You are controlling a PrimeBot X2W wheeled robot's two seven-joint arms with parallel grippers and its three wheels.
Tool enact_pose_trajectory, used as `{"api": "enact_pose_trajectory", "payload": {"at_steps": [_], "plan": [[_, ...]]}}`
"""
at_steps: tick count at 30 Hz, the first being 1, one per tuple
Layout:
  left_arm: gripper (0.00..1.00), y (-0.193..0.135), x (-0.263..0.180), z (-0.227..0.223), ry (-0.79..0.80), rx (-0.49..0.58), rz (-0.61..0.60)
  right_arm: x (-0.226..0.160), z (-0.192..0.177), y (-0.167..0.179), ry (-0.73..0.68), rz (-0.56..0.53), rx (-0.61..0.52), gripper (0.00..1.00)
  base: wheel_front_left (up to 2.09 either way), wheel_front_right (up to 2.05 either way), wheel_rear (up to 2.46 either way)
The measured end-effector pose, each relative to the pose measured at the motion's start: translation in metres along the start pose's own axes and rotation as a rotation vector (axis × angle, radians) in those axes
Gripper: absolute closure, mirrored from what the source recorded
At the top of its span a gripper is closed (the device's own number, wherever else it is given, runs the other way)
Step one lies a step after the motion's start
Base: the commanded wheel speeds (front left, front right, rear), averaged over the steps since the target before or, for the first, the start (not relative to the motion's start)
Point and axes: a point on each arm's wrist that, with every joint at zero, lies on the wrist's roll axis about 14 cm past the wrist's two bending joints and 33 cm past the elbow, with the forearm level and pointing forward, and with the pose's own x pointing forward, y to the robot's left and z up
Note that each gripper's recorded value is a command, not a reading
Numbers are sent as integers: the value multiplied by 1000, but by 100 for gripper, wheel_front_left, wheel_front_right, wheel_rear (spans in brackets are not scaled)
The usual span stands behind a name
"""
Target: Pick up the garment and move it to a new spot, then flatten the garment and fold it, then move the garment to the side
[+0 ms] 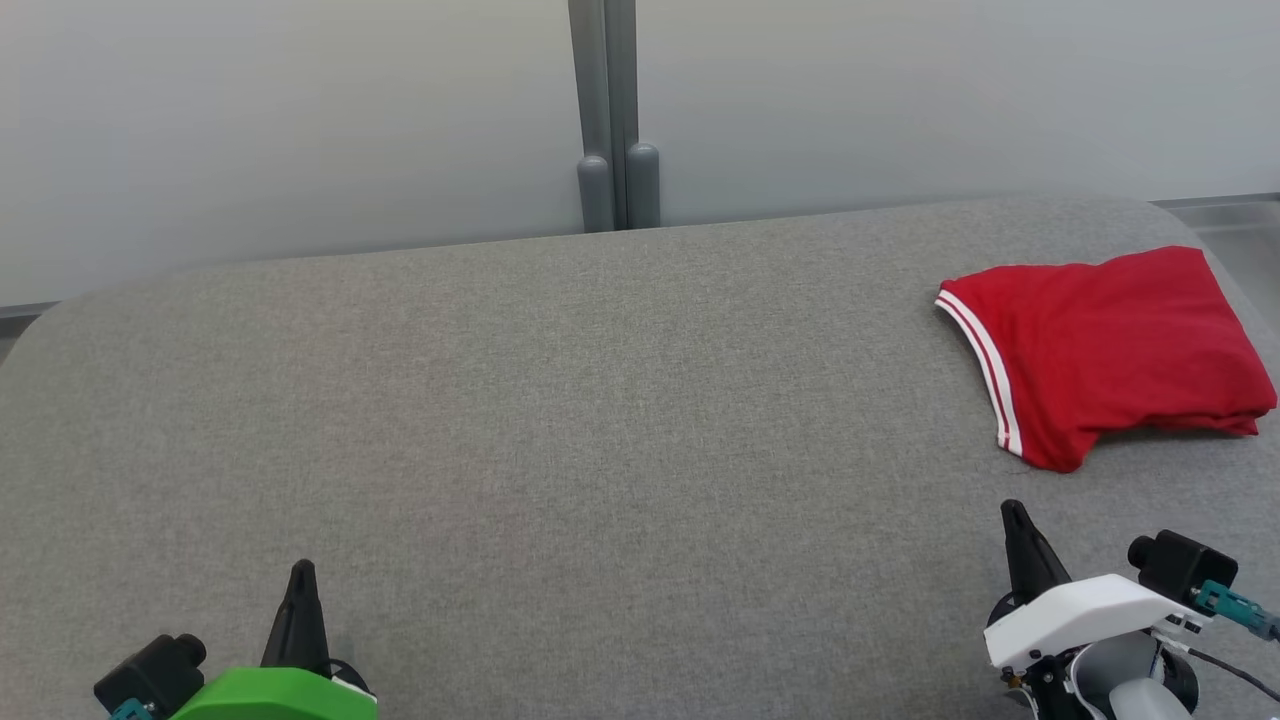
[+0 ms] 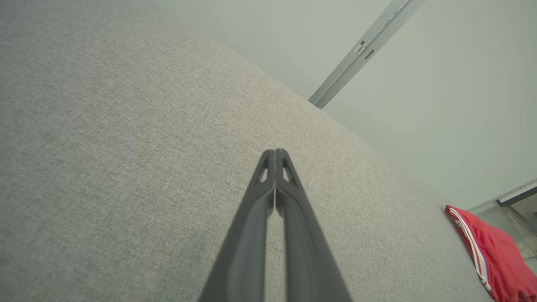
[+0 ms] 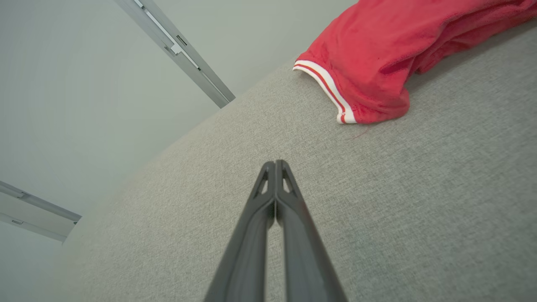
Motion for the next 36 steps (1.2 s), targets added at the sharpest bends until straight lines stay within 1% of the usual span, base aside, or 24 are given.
{"api": "enact_pose_trajectory", "payload": {"at_steps": [19,36], "plan": [[100,-2,8,12,-14,-260,1,5,9,1,-9,-6,269,100,0,0,0],[100,-5,13,21,-21,-453,-16,9,18,5,-19,10,474,100,0,0,0]]}}
